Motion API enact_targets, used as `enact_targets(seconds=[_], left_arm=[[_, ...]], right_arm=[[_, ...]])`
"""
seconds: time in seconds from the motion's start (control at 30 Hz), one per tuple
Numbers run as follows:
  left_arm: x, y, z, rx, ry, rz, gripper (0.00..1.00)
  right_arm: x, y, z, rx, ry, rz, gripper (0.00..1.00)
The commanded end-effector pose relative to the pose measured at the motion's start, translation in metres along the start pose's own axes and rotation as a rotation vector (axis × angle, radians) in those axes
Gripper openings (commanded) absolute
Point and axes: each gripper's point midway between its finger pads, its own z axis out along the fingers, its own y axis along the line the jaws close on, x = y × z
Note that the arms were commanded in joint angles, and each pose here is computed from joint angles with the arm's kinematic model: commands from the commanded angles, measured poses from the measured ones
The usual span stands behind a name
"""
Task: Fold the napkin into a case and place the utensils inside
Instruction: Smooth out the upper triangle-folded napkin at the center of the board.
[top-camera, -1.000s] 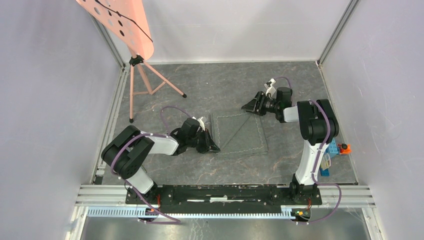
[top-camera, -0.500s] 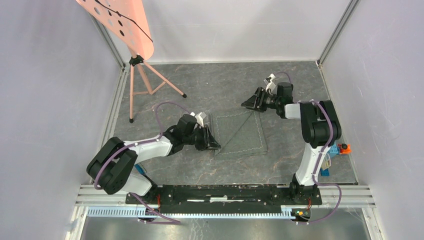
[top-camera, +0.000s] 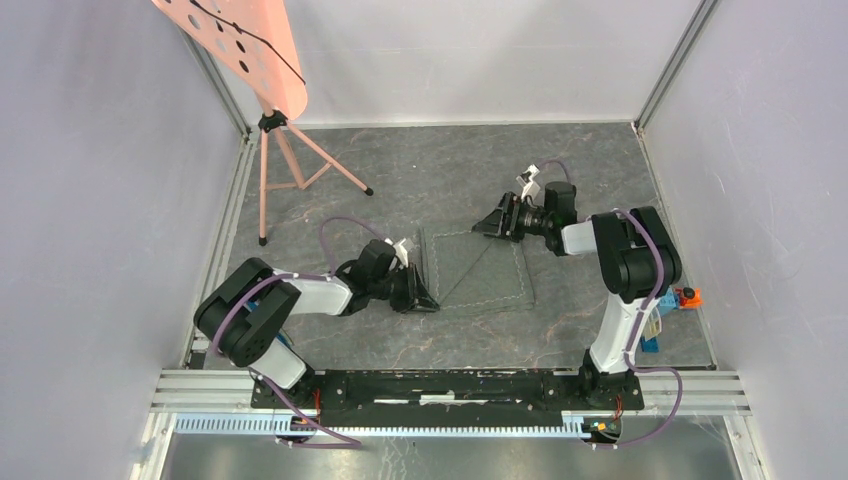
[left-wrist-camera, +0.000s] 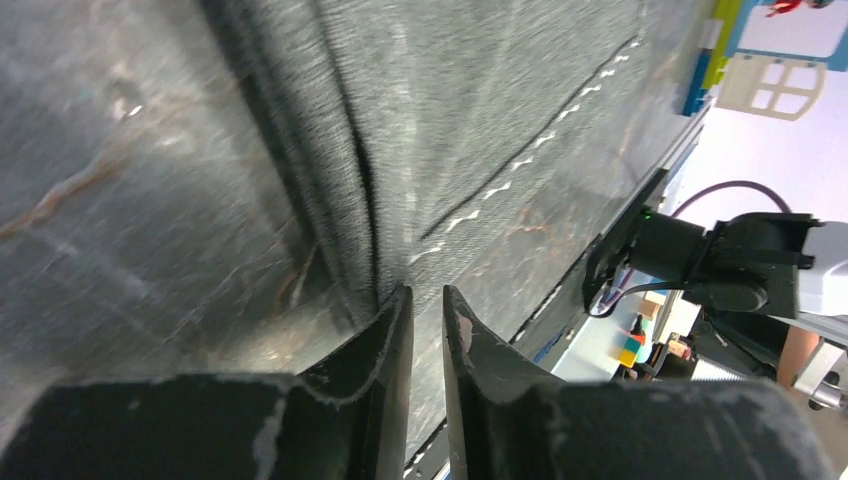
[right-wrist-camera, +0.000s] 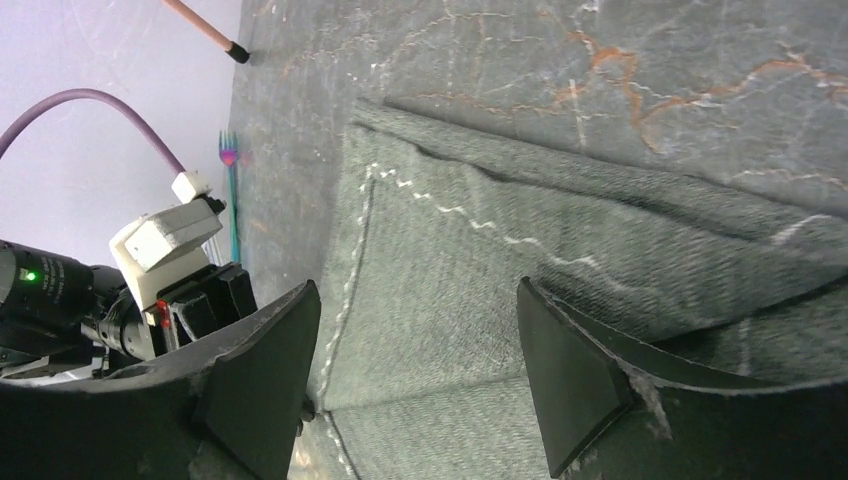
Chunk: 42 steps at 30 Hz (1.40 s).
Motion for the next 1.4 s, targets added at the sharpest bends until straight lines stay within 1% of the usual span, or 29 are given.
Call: enact_targets(seconds=[0.0,0.1,0.2,0.33,0.43,0.6,0.73,0.83,0.93,1.03,1.17,1.37], left_arm=[[0.005,0.020,0.004,-0.042,-0.026,0.006,0.24],[0.011,0.031,0.007,-0.057,-0.016,-0.003,0.22],[0.016,0.033,0.007,-0.042,-0.015,-0.021,0.22],[0.017,0.031,0.005,-0.033,-0.019,-0.023,0.21],[0.016,0.031,0.004,-0.037,-0.021,-0.018,0.21],[0.016,0.030,0.004,-0.032,-0.024,-0.025,0.21],[0.015,0.029,0.004,-0.031,-0.024,-0.025,0.20],[0.016,0.030,0.005,-0.035,-0.019,-0.022,0.20],[0.016,0.031,0.005,-0.039,-0.017,-0.023,0.20],[0.017,0.031,0.005,-0.038,-0.016,-0.024,0.20],[0.017,0.031,0.004,-0.041,-0.017,-0.024,0.20],[0.017,0.030,0.002,-0.040,-0.020,-0.022,0.19]], right_arm=[[-0.010,-0.013,0.008,-0.009,-0.027,-0.062,0.79],[-0.011,-0.023,0.014,0.007,-0.024,-0.056,0.79],[-0.017,-0.022,0.014,0.023,-0.024,-0.066,0.80],[-0.030,0.006,0.006,0.016,-0.040,-0.120,0.80],[-0.027,0.031,-0.003,0.005,-0.047,-0.153,0.82],[0.027,0.066,0.003,-0.074,0.025,-0.150,0.83],[0.071,0.091,0.008,-0.165,0.066,-0.102,0.83],[0.090,0.100,0.006,-0.223,0.074,-0.074,0.83],[0.099,0.093,0.006,-0.219,0.084,-0.056,0.83],[0.099,0.085,0.009,-0.202,0.085,-0.056,0.83],[0.091,0.065,0.014,-0.137,0.087,-0.065,0.83],[0.069,0.037,0.012,-0.066,0.055,-0.048,0.83]])
